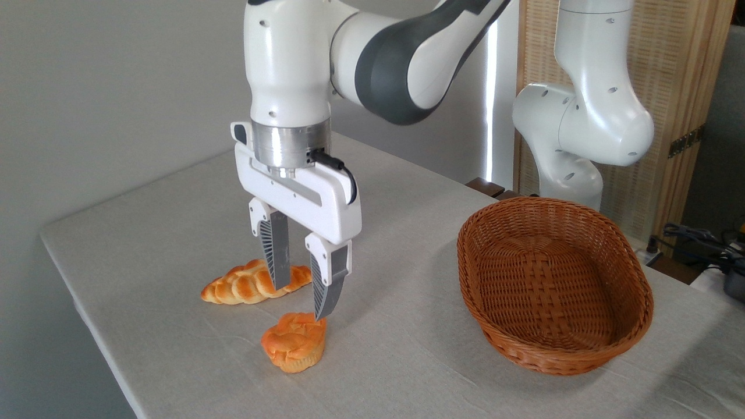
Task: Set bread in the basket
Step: 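Lower the open gripper around the round orange bun, then close the gripper on the round orange bun and lift it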
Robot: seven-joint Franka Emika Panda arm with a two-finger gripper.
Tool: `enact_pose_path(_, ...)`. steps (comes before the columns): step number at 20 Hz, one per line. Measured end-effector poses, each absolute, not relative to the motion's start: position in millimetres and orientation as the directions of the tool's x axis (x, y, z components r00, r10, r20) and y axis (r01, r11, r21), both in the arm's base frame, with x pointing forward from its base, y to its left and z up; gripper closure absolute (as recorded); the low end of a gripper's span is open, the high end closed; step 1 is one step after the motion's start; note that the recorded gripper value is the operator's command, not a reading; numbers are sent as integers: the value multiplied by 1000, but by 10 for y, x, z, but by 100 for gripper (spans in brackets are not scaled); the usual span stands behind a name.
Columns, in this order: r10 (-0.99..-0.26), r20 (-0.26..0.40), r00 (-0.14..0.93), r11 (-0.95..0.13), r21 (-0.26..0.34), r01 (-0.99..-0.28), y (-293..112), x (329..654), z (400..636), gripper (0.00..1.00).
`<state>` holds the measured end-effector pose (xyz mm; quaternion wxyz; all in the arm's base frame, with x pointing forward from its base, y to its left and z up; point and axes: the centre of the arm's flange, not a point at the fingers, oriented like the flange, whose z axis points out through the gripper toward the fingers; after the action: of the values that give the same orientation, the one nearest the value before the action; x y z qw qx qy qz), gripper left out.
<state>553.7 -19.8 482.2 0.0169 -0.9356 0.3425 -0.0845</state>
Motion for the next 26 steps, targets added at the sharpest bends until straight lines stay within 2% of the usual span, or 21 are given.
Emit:
enact_pose_path(5, -652, 152, 743, -758, -95, -646, -265, 5551, 4527, 0)
enact_pose_path(12, -661, 161, 733, -750, -103, -654, -334, 5606, 4327, 2)
enact_pose_path(14, -664, 166, 729, -747, -108, -656, -358, 5622, 4263, 19)
enact_pose_path(18, -667, 168, 726, -744, -109, -659, -384, 5637, 4203, 63)
enact_pose_path(20, -667, 166, 726, -744, -108, -659, -384, 5637, 4194, 70)
enact_pose_path(24, -667, 166, 726, -744, -107, -659, -385, 5637, 4190, 78)
enact_pose_path(26, -668, 166, 726, -744, -107, -660, -390, 5637, 4190, 79)
